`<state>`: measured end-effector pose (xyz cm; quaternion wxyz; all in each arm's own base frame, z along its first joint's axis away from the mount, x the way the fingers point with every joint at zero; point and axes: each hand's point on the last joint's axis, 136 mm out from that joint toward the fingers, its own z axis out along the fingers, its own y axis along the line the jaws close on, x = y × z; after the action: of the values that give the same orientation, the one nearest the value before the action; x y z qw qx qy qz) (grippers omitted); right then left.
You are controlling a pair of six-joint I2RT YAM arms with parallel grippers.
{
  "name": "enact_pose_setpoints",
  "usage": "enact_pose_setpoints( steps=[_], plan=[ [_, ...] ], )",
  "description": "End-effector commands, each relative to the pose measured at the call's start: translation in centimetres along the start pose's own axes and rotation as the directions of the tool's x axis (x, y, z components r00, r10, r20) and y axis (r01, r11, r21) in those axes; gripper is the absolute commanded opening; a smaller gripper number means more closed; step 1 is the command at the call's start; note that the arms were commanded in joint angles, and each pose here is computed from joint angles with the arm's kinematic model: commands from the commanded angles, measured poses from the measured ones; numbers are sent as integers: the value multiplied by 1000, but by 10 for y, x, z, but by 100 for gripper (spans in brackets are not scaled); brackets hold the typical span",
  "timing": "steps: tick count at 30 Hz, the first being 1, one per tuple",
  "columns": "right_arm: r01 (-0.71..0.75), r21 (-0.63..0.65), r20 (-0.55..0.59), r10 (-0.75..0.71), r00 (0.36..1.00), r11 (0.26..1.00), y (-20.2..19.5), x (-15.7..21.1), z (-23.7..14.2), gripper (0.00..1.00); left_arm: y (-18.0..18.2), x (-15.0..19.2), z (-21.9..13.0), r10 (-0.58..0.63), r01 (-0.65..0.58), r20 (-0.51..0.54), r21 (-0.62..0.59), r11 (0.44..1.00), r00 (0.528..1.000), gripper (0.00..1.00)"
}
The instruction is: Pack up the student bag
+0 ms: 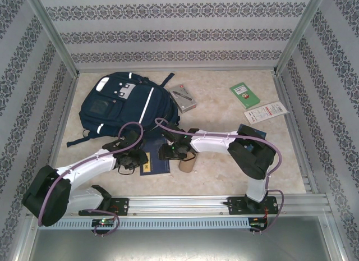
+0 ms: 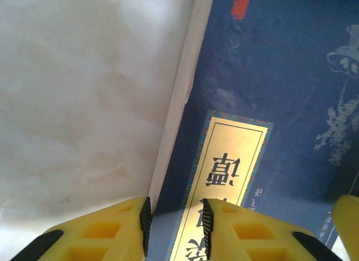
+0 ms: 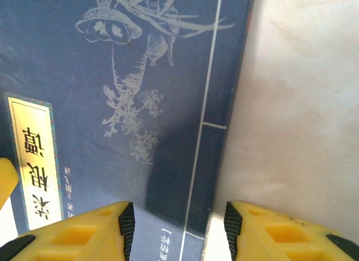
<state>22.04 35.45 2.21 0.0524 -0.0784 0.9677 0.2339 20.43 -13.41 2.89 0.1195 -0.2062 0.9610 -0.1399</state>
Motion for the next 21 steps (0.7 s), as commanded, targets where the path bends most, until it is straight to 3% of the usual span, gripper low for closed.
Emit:
enact_pose_setpoints(
  steps=[1, 7, 13, 21],
  plan=[
    [8, 12, -54, -7, 999, 1000, -7, 13, 8, 48, -6, 2, 0, 32, -32, -10, 22, 999, 999, 33],
    [15, -78, -65, -20, 998, 997, 11, 12, 11, 48, 8, 17, 17, 7, -7, -65, 0, 1000, 998, 29],
    [30, -260, -63, -48, 997, 965, 50, 5, -2, 47, 9, 22, 21, -6, 6, -83, 5, 1000, 997, 26],
    [-7, -486, -23, -5, 1000, 874, 77, -6, -39, 34, 5, 21, 19, 13, -12, -89, 9, 1000, 996, 26]
  ],
)
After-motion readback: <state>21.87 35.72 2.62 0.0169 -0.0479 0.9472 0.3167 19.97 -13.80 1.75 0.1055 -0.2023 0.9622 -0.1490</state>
